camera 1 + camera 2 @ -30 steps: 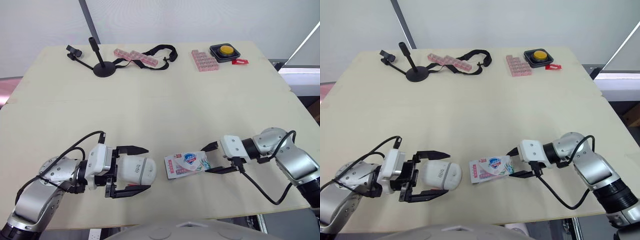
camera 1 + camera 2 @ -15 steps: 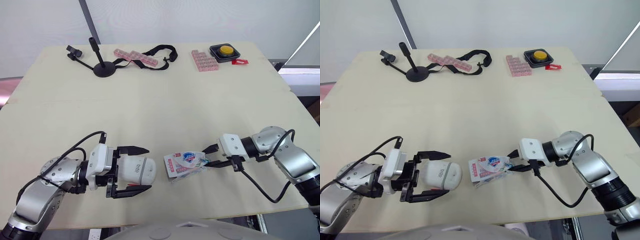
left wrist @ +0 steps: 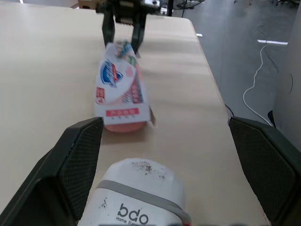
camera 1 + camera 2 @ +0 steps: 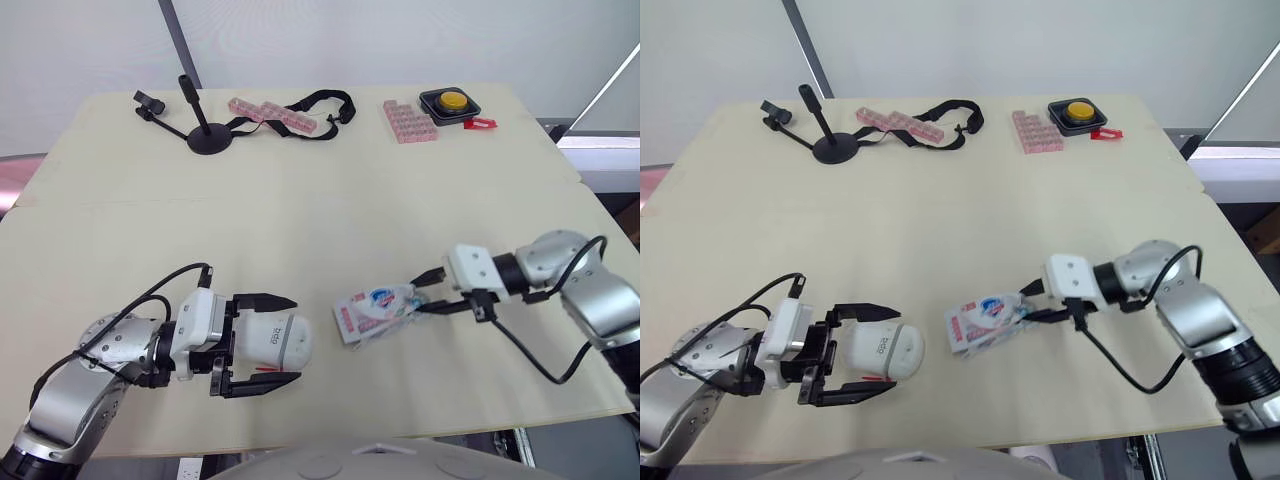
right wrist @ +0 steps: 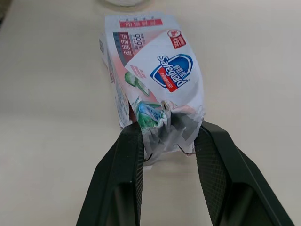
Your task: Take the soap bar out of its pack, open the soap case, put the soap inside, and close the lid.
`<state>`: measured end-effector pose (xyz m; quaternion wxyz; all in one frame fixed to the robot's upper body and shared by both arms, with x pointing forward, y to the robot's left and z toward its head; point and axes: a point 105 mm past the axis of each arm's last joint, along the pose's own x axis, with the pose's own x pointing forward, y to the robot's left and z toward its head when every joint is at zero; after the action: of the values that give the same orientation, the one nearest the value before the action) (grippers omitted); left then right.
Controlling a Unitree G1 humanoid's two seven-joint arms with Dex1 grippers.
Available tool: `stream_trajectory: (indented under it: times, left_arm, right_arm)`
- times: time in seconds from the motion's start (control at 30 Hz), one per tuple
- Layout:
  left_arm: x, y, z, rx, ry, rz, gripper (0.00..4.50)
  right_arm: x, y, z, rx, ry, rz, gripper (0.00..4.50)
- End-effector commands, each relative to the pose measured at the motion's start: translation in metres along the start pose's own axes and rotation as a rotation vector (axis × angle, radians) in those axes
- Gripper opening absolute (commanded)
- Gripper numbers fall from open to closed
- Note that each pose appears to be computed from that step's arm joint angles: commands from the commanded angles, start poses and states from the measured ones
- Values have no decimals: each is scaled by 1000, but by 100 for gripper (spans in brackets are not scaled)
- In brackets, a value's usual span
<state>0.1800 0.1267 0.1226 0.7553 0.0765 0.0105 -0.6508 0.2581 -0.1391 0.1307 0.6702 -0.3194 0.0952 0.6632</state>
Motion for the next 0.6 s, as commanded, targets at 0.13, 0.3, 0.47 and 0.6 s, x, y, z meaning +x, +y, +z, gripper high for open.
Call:
stream_trajectory:
  times: [0.13, 0.3, 0.47, 0.6]
  left_arm:
    - [-6, 11, 5, 31, 6, 26, 450]
    - [-8, 12, 3, 34, 22, 15, 450]
    - [-11, 14, 2, 34, 33, 15, 450]
    - [-14, 16, 0, 32, 42, 17, 450]
  right_arm:
    - [-17, -7, 5, -31, 9, -31, 161]
    - [-18, -4, 6, -41, 8, -22, 161]
    - [-38, -6, -7, -29, 46, -47, 161]
    - [-66, -11, -17, -4, 55, -100, 161]
